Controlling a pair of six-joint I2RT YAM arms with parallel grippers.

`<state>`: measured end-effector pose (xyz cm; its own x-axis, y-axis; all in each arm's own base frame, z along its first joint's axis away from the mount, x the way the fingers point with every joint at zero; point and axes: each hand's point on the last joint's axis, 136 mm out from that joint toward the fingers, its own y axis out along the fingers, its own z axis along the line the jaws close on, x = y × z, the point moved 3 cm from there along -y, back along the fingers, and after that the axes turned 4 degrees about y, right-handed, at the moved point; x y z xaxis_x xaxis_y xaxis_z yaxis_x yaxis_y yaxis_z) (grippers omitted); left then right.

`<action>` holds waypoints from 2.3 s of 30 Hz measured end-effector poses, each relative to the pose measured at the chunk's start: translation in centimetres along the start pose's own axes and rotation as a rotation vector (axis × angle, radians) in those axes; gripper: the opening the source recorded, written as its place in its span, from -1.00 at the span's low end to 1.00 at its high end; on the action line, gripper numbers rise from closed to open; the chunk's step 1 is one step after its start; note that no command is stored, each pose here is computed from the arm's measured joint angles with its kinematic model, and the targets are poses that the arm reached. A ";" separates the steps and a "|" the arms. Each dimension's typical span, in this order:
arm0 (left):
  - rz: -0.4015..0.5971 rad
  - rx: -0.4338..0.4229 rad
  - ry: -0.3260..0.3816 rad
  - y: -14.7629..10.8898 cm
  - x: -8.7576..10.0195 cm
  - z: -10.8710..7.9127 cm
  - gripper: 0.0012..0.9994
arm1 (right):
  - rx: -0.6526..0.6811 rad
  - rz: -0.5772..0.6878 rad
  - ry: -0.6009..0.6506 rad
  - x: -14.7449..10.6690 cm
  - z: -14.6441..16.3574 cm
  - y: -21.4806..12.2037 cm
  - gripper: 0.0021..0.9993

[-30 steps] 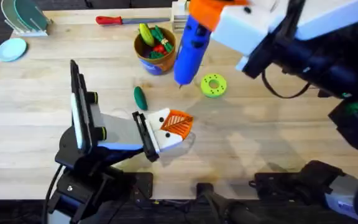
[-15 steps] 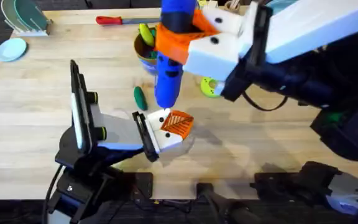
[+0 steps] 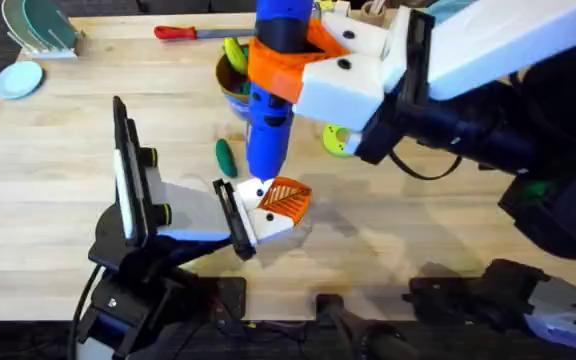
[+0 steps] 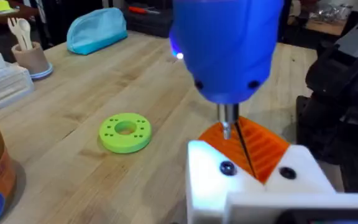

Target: Pick up the gripper from the table and insert it into the empty holder that is missing its gripper. Then pick up a screw, insert it into the mounting hole, and use the screwdriver to tighten it. Finally, clean up the table by picking up the vegetable and placing it into the bucket.

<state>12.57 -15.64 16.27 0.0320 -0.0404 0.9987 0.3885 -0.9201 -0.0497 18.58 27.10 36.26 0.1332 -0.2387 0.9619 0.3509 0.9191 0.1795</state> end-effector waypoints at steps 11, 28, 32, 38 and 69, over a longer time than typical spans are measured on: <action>0.000 0.000 0.000 0.0 0.0 0.0 -0.99 | 0.003 0.016 0.030 -0.7 -0.1 0.5 -0.97; 0.000 0.000 0.000 0.0 0.0 0.0 -0.99 | -0.003 0.042 0.057 -1.6 -0.6 1.0 -0.97; 0.000 0.000 -0.001 0.0 0.0 0.0 -0.99 | -0.007 0.051 0.071 -2.0 -0.7 1.2 -0.97; 0.000 0.000 0.000 0.0 0.0 0.0 -0.99 | -0.007 0.052 0.072 -2.0 -0.7 1.2 -0.97; 0.000 0.001 0.000 0.0 0.0 0.0 -0.99 | -0.660 0.266 -0.449 -2.9 -16.9 -5.8 -0.97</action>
<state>12.58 -15.63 16.27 0.0319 -0.0404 0.9987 0.3895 -0.9197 -0.0497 31.84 17.20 28.93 -0.0445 0.2361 0.9707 0.8489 0.5212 -0.0878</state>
